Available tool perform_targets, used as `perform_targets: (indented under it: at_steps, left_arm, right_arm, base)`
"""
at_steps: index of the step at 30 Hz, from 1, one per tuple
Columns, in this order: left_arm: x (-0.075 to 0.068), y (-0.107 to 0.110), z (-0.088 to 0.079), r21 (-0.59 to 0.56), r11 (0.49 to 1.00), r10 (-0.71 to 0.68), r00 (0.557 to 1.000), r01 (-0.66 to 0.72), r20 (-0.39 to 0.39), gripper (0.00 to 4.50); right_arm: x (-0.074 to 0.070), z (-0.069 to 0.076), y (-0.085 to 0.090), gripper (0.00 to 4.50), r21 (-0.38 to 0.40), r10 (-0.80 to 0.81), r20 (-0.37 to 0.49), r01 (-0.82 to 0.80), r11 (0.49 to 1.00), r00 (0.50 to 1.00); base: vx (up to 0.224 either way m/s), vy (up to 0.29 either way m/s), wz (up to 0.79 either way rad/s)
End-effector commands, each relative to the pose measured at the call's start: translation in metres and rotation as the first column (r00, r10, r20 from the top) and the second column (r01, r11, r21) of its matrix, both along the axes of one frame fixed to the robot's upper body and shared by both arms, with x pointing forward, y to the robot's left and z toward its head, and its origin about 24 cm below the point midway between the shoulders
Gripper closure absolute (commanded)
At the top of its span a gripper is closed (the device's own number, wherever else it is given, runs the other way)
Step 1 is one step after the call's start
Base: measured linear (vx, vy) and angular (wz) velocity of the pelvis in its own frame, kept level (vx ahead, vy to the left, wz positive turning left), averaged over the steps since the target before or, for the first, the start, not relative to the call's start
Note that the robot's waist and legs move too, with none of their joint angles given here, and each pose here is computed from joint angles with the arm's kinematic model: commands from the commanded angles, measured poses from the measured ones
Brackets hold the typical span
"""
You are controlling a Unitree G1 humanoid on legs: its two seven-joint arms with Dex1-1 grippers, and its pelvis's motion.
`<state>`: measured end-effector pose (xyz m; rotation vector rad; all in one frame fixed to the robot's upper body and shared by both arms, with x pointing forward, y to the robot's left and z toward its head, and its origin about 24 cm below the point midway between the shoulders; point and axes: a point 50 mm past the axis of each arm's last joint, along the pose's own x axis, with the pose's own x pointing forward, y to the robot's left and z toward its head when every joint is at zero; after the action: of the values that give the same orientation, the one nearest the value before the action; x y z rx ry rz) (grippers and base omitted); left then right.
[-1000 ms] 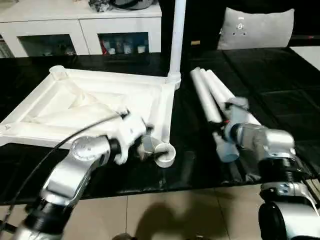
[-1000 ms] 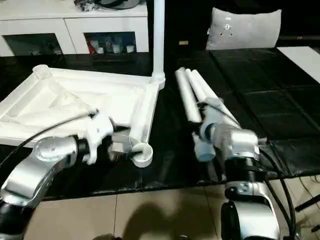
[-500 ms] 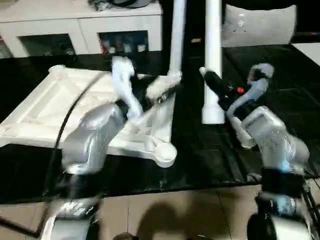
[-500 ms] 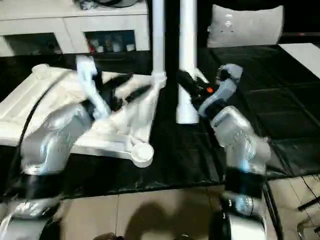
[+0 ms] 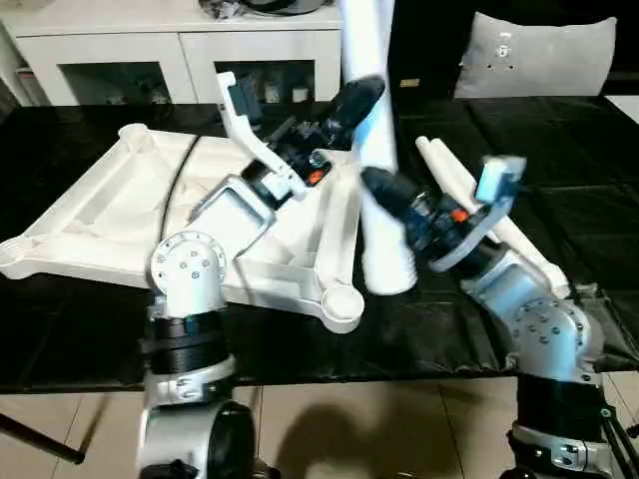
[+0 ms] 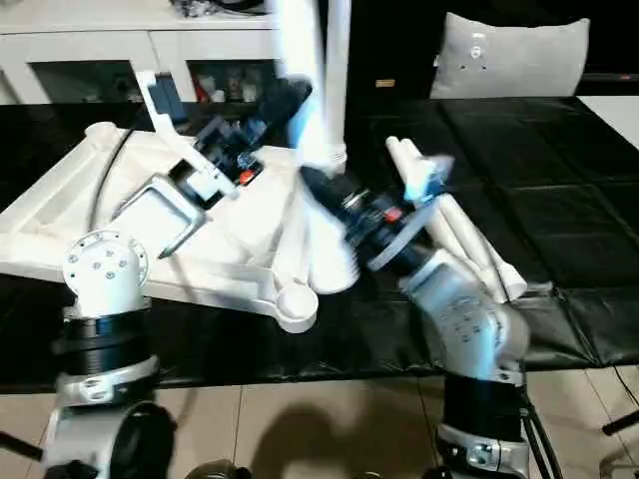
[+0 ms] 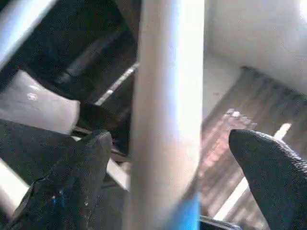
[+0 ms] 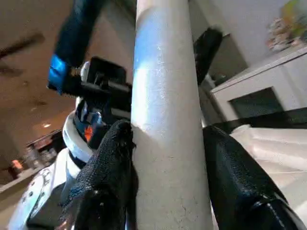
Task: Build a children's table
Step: Pick table leg
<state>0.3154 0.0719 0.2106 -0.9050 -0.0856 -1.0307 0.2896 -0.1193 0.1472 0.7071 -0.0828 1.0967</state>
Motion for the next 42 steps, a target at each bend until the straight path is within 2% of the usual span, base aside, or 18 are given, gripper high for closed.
perform_targets:
  at_steps: [1, 5, 6, 12, 13, 16, 19, 25, 33, 39, 41, 42]
  left_arm:
    - [-0.004, 0.000, 0.004, -0.028, 0.999, -0.030, 0.999, 0.031, 0.011, 0.00]
    - [-0.007, 0.001, 0.007, -0.061, 0.997, -0.054, 0.998, 0.055, 0.022, 0.00]
    - [-0.007, 0.002, 0.007, -0.066, 0.997, -0.050, 0.999, 0.052, 0.018, 0.27]
    - [-0.008, 0.002, 0.007, -0.076, 0.995, -0.064, 0.998, 0.064, 0.003, 0.40]
    - [-0.008, 0.002, 0.007, -0.076, 0.995, -0.064, 0.998, 0.064, 0.003, 0.70]
    - [-0.008, 0.001, 0.005, -0.071, 0.995, -0.067, 0.998, 0.066, -0.009, 0.78]
    - [-0.007, 0.001, 0.004, -0.064, 0.996, -0.060, 0.998, 0.059, -0.017, 1.12]
    - [-0.005, 0.000, 0.001, -0.052, 0.997, -0.050, 0.998, 0.049, -0.037, 1.47]
    - [-0.002, 0.001, 0.000, -0.046, 0.999, -0.027, 0.998, 0.025, -0.050, 2.30]
    - [0.007, 0.006, -0.006, -0.005, 0.998, 0.060, 0.994, -0.061, -0.090, 2.55]
    - [0.007, 0.007, -0.006, 0.019, 0.997, 0.071, 0.994, -0.070, -0.081, 2.55]
    - [0.007, 0.007, -0.006, 0.033, 0.997, 0.076, 0.994, -0.073, -0.074, 2.55]
  right_arm:
    - [-0.004, 0.004, 0.000, 2.70, 0.009, 0.019, 0.026, -0.019, 1.000, 0.999]
    - [-0.006, 0.001, 0.002, 2.70, 0.002, 0.040, 0.027, -0.041, 0.999, 0.999]
    - [-0.006, 0.000, 0.003, 2.70, -0.003, 0.043, 0.021, -0.043, 0.999, 0.999]
    - [-0.006, -0.001, 0.004, 2.70, -0.007, 0.050, 0.013, -0.050, 0.999, 0.999]
    - [-0.006, -0.001, 0.004, 2.70, -0.007, 0.050, 0.013, -0.050, 0.999, 0.999]
    - [-0.006, -0.001, 0.005, 2.70, -0.009, 0.050, 0.014, -0.050, 0.999, 0.999]
    - [-0.006, -0.001, 0.005, 2.70, -0.014, 0.048, 0.014, -0.048, 0.999, 0.999]
    - [-0.003, -0.003, 0.005, 2.70, -0.024, 0.029, 0.008, -0.029, 0.999, 1.000]
    - [-0.001, -0.002, 0.004, 2.70, -0.027, 0.022, 0.011, -0.022, 0.999, 1.000]
    - [0.009, -0.009, 0.005, 2.70, -0.099, -0.070, -0.015, 0.068, 0.993, 0.997]
    - [0.012, -0.011, 0.005, 2.14, -0.107, -0.086, -0.046, 0.081, 0.991, 0.995]
    - [0.014, -0.012, 0.005, 2.14, -0.104, -0.090, -0.071, 0.082, 0.991, 0.993]
  base:
    - [0.000, 0.000, 0.00]
    - [0.000, 0.000, 0.00]
    - [0.000, 0.000, 0.00]
    - [0.000, 0.000, 0.00]
    - [0.000, 0.000, 0.00]
    - [0.000, 0.000, 0.00]
    - [0.000, 0.000, 0.00]
    - [0.000, 0.000, 0.00]
    - [0.000, 0.000, 0.00]
    - [0.000, 0.000, 0.00]
    - [0.000, 0.000, 0.00]
    - [0.000, 0.000, 0.00]
